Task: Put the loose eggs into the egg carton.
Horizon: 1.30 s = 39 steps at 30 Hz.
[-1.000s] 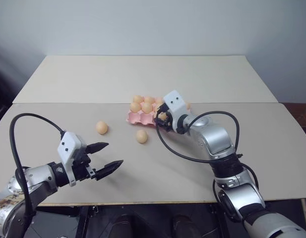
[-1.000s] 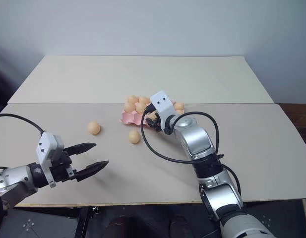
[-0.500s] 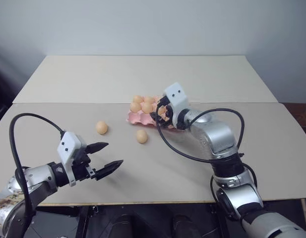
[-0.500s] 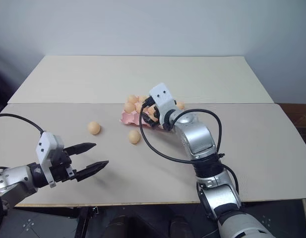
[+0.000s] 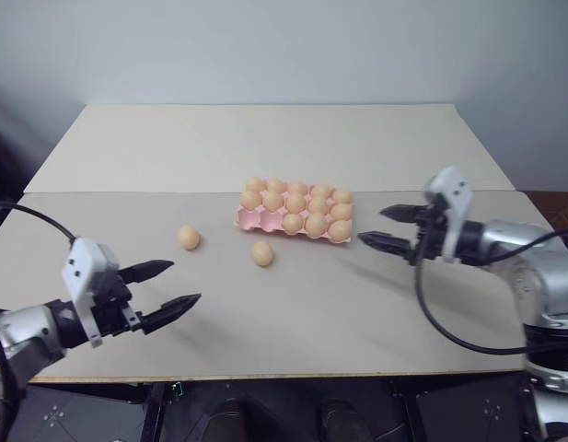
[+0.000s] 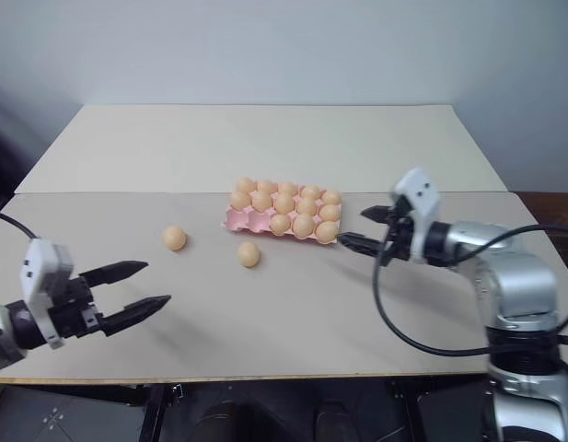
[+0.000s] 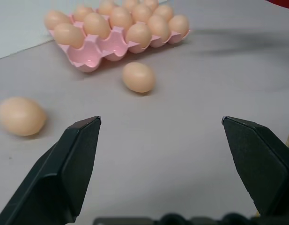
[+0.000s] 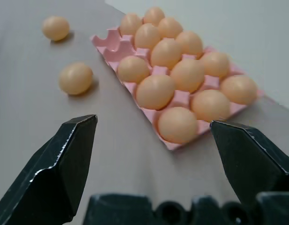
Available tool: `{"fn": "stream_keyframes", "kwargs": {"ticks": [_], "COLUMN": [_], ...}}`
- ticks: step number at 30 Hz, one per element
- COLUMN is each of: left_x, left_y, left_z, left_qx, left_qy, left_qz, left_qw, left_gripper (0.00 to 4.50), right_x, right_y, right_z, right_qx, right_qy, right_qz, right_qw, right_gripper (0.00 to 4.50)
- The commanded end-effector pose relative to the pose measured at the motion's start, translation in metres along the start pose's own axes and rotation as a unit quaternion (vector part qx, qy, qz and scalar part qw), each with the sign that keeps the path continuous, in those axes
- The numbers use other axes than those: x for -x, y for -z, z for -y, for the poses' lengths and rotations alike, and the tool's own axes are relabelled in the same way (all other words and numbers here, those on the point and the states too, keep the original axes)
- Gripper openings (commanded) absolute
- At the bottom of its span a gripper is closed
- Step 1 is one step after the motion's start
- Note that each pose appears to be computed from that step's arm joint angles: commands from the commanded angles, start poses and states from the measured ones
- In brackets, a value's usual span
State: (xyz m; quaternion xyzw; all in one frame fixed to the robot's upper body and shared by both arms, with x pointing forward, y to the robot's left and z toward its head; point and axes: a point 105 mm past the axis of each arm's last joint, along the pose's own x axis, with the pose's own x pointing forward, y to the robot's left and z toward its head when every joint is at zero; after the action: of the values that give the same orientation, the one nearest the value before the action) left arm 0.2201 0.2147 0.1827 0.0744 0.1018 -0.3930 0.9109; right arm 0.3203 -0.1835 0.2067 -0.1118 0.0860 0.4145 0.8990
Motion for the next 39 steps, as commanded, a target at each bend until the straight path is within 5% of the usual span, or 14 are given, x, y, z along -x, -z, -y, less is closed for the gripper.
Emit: {"fn": "stream_keyframes", "kwargs": {"ticks": [1,9,19,28,39], "left_x": [0.015,0.031,0.0,-0.065,-0.126], "left_y": [-0.011,-0.025,-0.018,0.002,0.021], "left_z": [-0.007,-0.029,-0.021,-0.004,0.015], "left_qx": [-0.024,-0.033,-0.029,-0.017,0.003], "left_qy": [-0.005,-0.053,-0.06,-0.123,-0.184], "left_qz": [-0.005,-0.001,0.018,0.047,0.005], "left_qw": [1.0,0.998,0.998,0.991,0.983], "left_gripper": [4.5,4.5,4.5,4.5,4.5], "right_x": [0.034,0.093,0.094,0.088,0.071], "right_y": [-0.014,-0.009,-0.012,-0.014,-0.018], "right_z": [0.013,0.036,0.024,0.013,-0.015], "right_qx": [0.021,0.035,0.029,0.03,0.029], "right_qy": [0.007,0.049,0.015,-0.004,-0.062], "right_qz": [0.027,0.001,0.012,0.012,0.015], "right_qw": [0.999,0.998,0.999,0.999,0.998], "right_gripper": [4.45,4.45,4.45,4.45,4.45]}}
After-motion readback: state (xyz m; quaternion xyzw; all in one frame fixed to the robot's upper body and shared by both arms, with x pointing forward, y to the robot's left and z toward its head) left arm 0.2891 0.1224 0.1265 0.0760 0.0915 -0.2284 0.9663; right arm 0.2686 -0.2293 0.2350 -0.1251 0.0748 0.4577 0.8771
